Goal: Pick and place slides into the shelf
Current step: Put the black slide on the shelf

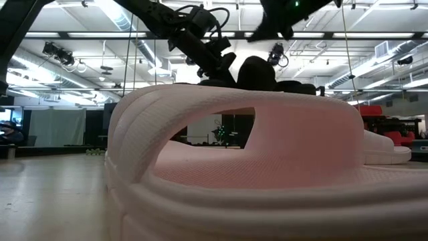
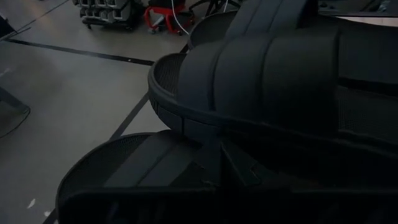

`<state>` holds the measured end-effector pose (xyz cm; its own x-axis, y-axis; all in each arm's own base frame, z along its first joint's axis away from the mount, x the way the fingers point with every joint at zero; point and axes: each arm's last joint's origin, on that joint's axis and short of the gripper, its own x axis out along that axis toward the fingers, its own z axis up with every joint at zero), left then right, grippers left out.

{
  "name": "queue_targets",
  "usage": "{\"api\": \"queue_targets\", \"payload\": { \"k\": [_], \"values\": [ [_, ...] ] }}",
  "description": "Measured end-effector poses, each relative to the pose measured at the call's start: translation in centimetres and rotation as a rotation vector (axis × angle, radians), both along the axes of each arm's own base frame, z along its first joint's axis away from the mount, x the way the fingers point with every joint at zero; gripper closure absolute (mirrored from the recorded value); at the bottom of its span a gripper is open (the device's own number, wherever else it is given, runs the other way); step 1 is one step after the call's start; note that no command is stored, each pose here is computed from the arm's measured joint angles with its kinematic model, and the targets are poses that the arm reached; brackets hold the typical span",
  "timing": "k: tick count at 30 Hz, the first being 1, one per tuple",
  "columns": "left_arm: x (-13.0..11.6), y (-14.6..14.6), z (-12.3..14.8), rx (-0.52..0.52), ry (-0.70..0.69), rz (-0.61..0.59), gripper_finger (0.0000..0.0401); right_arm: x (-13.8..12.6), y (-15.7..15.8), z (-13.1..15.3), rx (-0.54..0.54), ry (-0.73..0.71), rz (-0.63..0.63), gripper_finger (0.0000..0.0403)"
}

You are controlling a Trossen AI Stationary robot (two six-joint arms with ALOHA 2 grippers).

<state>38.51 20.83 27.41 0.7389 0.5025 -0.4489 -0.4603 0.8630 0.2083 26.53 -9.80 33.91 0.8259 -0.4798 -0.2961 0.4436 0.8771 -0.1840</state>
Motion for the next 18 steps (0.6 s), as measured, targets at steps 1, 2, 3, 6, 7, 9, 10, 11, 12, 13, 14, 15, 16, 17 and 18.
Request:
{"api": "queue_targets", "payload": {
  "k": [1, 2, 3, 6, 7, 9, 10, 11, 12, 13, 14, 15, 16, 17, 18],
  "values": [
    [0.0, -0.1, 0.0, 0.0, 0.0, -0.002, 0.0401, 0.0, -0.1, 0.3, -0.009, -0.022, 0.013, 0.0402],
    [0.1, -0.2, 0.0, 0.003, 0.003, -0.005, 0.0401, 0.0, -0.5, 0.3, -0.01, -0.032, 0.022, 0.0402],
    [0.2, -0.4, 0.0, 0.006, 0.005, -0.008, 0.0401, 0.1, -0.8, 0.2, 0.003, -0.039, 0.03, 0.0402],
    [0.3, -0.6, 0.0, 0.009, 0.007, -0.013, 0.0401, 0.5, -2.0, -0.5, 0.062, -0.053, 0.051, 0.0403],
    [0.4, -0.7, 0.0, 0.01, 0.006, -0.015, 0.0401, 0.7, -2.3, -0.8, 0.077, -0.057, 0.054, 0.0403],
    [0.5, -0.8, 0.0, 0.012, 0.003, -0.016, 0.0401, 1.1, -3.0, -1.4, 0.097, -0.059, 0.054, 0.0403],
    [0.5, -0.8, 0.0, 0.013, 0.003, -0.017, 0.0401, 1.3, -3.2, -1.7, 0.105, -0.054, 0.054, 0.0403],
    [0.5, -0.8, 0.0, 0.013, 0.002, -0.016, 0.0401, 1.5, -3.5, -2.1, 0.11, -0.045, 0.054, 0.0403],
    [0.5, -0.8, 0.0, 0.013, 0.002, -0.017, 0.0401, 1.7, -3.7, -2.4, 0.116, -0.036, 0.052, 0.0403],
    [0.5, -0.8, 0.0, 0.013, 0.002, -0.017, 0.0401, 2.0, -3.9, -2.6, 0.122, -0.028, 0.053, 0.0403],
    [0.5, -0.8, 0.0, 0.016, 0.003, -0.019, 0.0401, 2.3, -4.1, -2.7, 0.127, -0.025, 0.061, 0.0403],
    [0.5, -0.8, 0.0, 0.021, 0.007, -0.022, 0.0401, 2.6, -4.3, -2.7, 0.131, -0.027, 0.072, 0.0403],
    [0.5, -0.9, 0.0, 0.027, 0.011, -0.026, 0.0401, 3.0, -4.5, -2.6, 0.133, -0.029, 0.079, 0.0403],
    [0.6, -0.9, 0.0, 0.031, 0.013, -0.031, 0.0401, 3.4, -4.7, -2.5, 0.133, -0.032, 0.084, 0.0403],
    [0.6, -1.0, 0.0, 0.033, 0.014, -0.032, 0.0401, 3.7, -4.9, -2.5, 0.133, -0.032, 0.084, 0.0403]
  ]
}}
